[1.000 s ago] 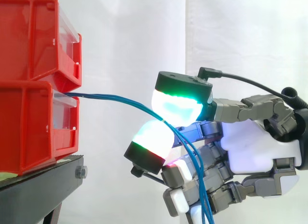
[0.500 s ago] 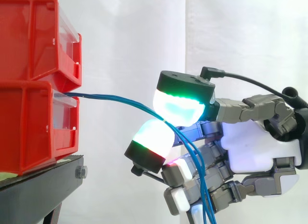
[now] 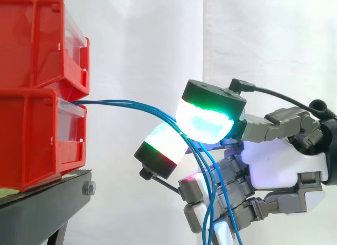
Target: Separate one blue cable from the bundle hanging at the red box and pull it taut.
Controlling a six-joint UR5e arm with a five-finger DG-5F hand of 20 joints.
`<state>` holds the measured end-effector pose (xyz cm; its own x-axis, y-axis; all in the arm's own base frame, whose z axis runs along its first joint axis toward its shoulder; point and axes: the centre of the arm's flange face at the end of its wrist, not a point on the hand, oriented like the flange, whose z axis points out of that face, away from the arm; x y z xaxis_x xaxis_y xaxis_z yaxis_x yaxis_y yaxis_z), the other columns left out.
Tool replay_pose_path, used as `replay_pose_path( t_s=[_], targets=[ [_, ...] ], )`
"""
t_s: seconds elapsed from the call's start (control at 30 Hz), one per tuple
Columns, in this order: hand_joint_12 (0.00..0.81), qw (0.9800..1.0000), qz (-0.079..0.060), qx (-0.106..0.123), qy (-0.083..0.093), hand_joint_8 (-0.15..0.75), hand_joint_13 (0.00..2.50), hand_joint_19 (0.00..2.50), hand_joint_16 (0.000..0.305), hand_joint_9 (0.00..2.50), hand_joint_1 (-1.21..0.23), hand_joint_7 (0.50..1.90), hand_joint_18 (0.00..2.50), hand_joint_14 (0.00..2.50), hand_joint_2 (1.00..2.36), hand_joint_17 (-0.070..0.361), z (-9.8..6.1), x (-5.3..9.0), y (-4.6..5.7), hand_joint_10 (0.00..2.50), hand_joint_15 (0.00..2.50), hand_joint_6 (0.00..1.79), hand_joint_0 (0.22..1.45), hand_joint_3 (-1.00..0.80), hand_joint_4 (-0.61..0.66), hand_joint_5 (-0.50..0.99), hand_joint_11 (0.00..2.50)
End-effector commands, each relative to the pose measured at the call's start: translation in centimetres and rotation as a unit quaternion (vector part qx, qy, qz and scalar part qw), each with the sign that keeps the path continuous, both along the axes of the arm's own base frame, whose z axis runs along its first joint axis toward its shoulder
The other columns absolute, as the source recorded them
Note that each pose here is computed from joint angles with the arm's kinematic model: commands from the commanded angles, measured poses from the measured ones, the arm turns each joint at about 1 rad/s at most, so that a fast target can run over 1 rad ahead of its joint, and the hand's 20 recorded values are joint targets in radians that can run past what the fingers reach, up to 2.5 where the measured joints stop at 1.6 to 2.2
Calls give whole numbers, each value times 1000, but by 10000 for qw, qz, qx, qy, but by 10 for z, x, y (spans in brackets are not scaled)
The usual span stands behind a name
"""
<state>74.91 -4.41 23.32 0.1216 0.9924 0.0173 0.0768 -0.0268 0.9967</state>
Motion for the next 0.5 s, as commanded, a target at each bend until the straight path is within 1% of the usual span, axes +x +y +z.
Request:
replay_pose_path(
  t_s=[0.0,0.03,0.1,0.2,0.23,0.3,0.4,0.47],
  targets=[
    [361,10000,-16,6,0,267,949,682,41,984,-895,1027,915,26,1000,93,0,0,-1,20,811,865,794,-500,-176,-195,981],
    [361,10000,-8,-1,1,269,950,688,41,986,-894,1027,916,25,1000,93,0,0,0,20,813,864,794,-500,-167,-195,977],
    [358,10000,-16,6,0,269,952,684,42,985,-900,1021,922,25,1000,93,0,0,-1,20,807,861,781,-500,-151,-193,978],
    [361,10000,-8,-1,1,273,952,691,41,995,-905,1038,923,27,1000,93,0,0,0,20,807,857,742,-500,-123,-189,1000],
    [361,10000,-16,-1,1,271,951,691,41,997,-904,1041,923,27,1000,93,0,0,-1,21,815,856,717,-500,-110,-186,989],
    [359,10000,-7,-9,1,276,951,710,41,999,-899,1055,919,27,1000,93,0,0,0,19,822,854,659,-500,-88,-185,999],
    [363,10000,-7,-9,1,278,951,719,42,998,-882,1056,918,26,1000,94,0,0,0,20,825,851,617,-500,-80,-184,999],
    [370,10000,-7,-9,1,285,955,732,43,1002,-893,1042,924,26,1000,97,0,0,0,22,828,846,574,-500,-25,-192,1011]
  ],
)
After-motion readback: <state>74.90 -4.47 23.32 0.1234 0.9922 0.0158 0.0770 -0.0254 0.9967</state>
